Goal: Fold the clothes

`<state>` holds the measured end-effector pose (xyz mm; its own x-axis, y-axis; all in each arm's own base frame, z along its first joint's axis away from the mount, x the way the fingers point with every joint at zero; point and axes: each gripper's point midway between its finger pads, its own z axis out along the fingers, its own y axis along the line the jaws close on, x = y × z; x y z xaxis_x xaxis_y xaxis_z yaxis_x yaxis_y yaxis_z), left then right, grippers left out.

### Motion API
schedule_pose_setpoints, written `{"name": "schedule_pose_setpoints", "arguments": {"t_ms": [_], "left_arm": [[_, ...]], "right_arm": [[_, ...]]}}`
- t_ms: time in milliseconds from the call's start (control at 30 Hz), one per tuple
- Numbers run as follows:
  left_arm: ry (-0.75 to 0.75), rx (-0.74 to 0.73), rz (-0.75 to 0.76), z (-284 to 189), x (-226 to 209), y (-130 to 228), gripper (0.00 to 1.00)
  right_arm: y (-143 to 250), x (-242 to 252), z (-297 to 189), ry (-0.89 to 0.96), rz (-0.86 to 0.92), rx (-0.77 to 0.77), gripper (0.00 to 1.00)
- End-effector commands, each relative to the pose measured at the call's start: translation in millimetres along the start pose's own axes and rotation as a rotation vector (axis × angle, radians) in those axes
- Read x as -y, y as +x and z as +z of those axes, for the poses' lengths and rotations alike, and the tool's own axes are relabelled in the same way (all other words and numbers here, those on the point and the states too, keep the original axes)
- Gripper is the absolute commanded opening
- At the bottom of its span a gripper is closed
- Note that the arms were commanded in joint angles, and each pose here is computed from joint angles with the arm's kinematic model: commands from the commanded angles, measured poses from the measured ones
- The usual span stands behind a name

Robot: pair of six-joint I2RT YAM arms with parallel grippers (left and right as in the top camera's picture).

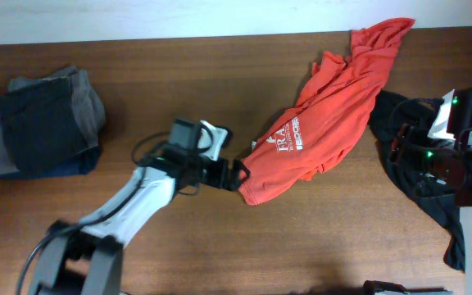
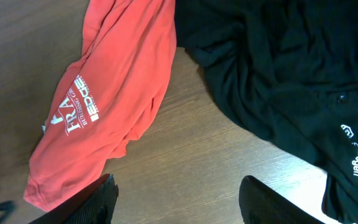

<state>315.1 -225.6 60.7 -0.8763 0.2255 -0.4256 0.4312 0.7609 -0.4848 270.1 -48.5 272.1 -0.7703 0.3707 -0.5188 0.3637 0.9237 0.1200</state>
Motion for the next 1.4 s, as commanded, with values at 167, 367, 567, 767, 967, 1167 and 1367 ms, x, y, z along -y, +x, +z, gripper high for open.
{"name": "schedule_pose_setpoints", "arguments": {"t_ms": [167,367,567,767,967,1167,1367], "left_arm": [[0.053,-0.104,-0.123,45,15,24,0.72],[0.068,-0.089,-0.109,46,21,20,0.01],[0.092,-0.048,-0.148,-6,27,4,0.00],[0.002,0.213,-0.163,-124,20,-28,0.00],[-0.338,0.596,-0.219,-235,-29,-52,0.00],[-0.624,0.679,-0.312,-256,-98,-64,0.01],[-0.665,0.634,-0.363,-211,-158,-84,0.01]], "right_arm": [[-2,4,-3,0.011,0.008,0.014,0.68],[-2,4,-3,0.011,0.008,0.013,0.68],[-2,4,0,0.014,-0.002,0.004,0.68],[-2,4,6,0.018,-0.007,-0.017,0.68],[-2,4,10,0.020,-0.007,-0.029,0.68],[-1,4,10,0.022,-0.008,-0.035,0.68],[1,4,10,0.023,-0.008,-0.040,0.68]]}}
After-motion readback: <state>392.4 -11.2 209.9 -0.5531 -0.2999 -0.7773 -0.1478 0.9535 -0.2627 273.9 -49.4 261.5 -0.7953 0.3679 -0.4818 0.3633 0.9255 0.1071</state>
